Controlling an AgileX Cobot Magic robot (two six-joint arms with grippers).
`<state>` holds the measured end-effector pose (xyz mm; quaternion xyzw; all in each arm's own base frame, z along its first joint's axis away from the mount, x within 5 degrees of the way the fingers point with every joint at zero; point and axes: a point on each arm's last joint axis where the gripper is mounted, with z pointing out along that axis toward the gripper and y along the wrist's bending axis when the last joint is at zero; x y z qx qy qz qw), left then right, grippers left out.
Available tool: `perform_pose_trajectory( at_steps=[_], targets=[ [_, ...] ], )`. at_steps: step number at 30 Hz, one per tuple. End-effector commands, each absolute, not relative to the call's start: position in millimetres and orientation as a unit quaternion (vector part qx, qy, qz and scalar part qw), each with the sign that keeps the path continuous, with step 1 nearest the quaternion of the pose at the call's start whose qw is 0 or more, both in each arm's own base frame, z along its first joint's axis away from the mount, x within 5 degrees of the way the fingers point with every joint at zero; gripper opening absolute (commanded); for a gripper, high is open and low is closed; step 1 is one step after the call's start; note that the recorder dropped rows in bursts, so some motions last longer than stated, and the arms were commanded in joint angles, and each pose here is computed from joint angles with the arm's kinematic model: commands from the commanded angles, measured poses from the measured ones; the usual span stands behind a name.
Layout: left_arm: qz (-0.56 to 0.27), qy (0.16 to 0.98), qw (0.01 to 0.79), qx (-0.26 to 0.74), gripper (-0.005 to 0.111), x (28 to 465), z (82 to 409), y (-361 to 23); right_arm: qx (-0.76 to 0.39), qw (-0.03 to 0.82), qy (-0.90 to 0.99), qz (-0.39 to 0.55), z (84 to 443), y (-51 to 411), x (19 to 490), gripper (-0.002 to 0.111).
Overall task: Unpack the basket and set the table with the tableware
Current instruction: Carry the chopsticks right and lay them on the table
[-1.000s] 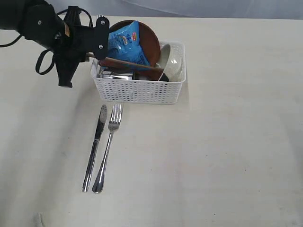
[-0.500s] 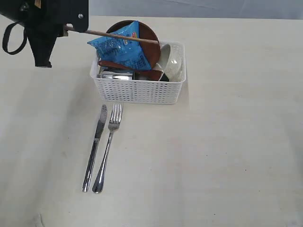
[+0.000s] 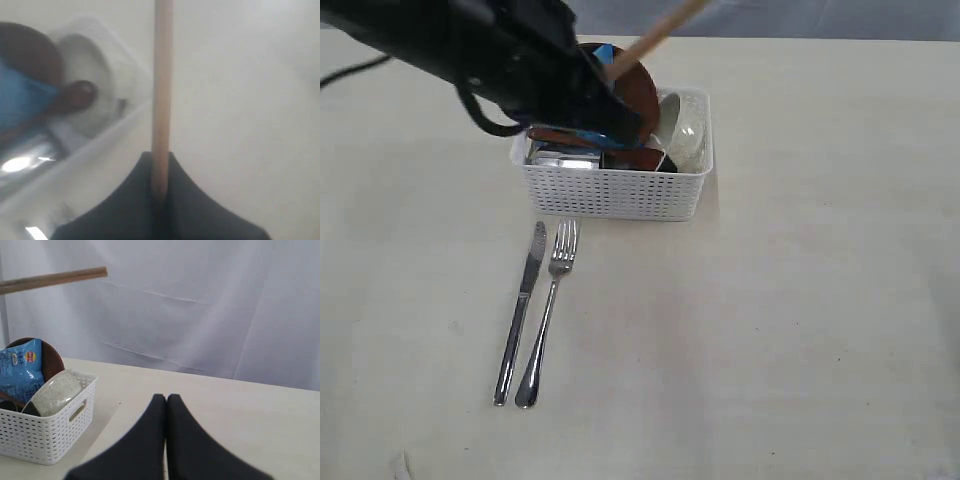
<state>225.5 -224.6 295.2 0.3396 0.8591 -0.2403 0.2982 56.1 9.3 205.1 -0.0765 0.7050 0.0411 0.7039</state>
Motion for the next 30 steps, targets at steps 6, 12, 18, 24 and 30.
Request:
perform_pose_trajectory(
  at_steps=[6,12,18,24,30],
  targets=[
    [-0.435,0.864,0.202,0.153,0.0,180.6,262.8,-320.7,-0.076,0.709,0.701,0.038,205.9,8.9,55.8,0.0],
    [-0.431,0.878,0.182,0.1,0.0,148.6,225.3,-359.8,-0.076,0.709,0.701,0.038,205.9,8.9,55.8,0.0],
    [-0.401,0.891,0.205,0.054,0.0,147.2,197.8,-370.3,-0.076,0.709,0.701,0.038,205.9,8.9,55.8,0.0],
    [-0.385,0.916,0.104,0.04,0.0,136.5,158.0,-378.4,-0.076,0.709,0.701,0.038,205.9,8.9,55.8,0.0],
    [-0.375,0.926,0.037,0.015,0.0,131.3,128.4,-387.2,-0.076,0.709,0.701,0.038,205.9,8.9,55.8,0.0]
  ],
)
